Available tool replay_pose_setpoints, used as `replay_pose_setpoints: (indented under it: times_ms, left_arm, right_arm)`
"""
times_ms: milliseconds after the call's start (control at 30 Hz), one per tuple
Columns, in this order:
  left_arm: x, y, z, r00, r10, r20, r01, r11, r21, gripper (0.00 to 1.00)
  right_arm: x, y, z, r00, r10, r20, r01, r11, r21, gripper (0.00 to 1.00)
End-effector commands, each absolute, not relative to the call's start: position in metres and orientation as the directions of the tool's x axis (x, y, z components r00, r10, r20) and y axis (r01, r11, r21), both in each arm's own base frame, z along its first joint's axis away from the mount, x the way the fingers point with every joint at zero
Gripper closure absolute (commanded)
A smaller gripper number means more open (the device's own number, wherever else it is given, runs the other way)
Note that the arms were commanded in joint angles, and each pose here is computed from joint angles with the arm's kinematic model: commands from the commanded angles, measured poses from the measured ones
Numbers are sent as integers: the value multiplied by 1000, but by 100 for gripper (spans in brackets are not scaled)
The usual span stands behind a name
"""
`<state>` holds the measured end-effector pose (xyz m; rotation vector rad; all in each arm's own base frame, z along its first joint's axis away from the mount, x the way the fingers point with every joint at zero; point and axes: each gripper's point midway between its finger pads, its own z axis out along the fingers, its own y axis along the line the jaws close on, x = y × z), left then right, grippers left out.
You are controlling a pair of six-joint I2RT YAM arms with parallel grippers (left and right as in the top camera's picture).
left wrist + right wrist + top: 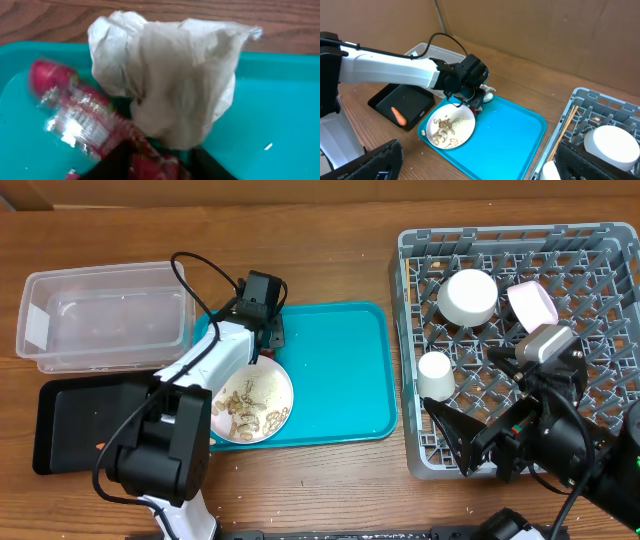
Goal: Sort waste into correct bins and load items into the dishwasher
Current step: 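Grasp the red wrapper with the left gripper and drop it in the clear bin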
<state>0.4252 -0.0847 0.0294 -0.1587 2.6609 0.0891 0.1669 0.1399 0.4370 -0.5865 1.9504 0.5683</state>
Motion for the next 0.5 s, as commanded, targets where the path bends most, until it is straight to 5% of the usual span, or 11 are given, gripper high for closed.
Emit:
replay_pose_setpoints:
  times_ms: [0, 100, 467]
  left_arm:
    - [428, -88, 32, -887, -78, -454, -107, 994, 37, 82]
    - [423, -90, 40, -906, -74, -418, -98, 995, 36, 95]
    - [427, -87, 110, -926, -89, -368, -118, 992, 55, 96]
  right_arm:
    - [165, 141, 439, -391, -163, -906, -630, 765, 134, 0]
    - [165, 141, 439, -391, -163, -906, -630, 765, 134, 0]
    - [165, 141, 439, -391, -163, -906, -630, 765, 134, 0]
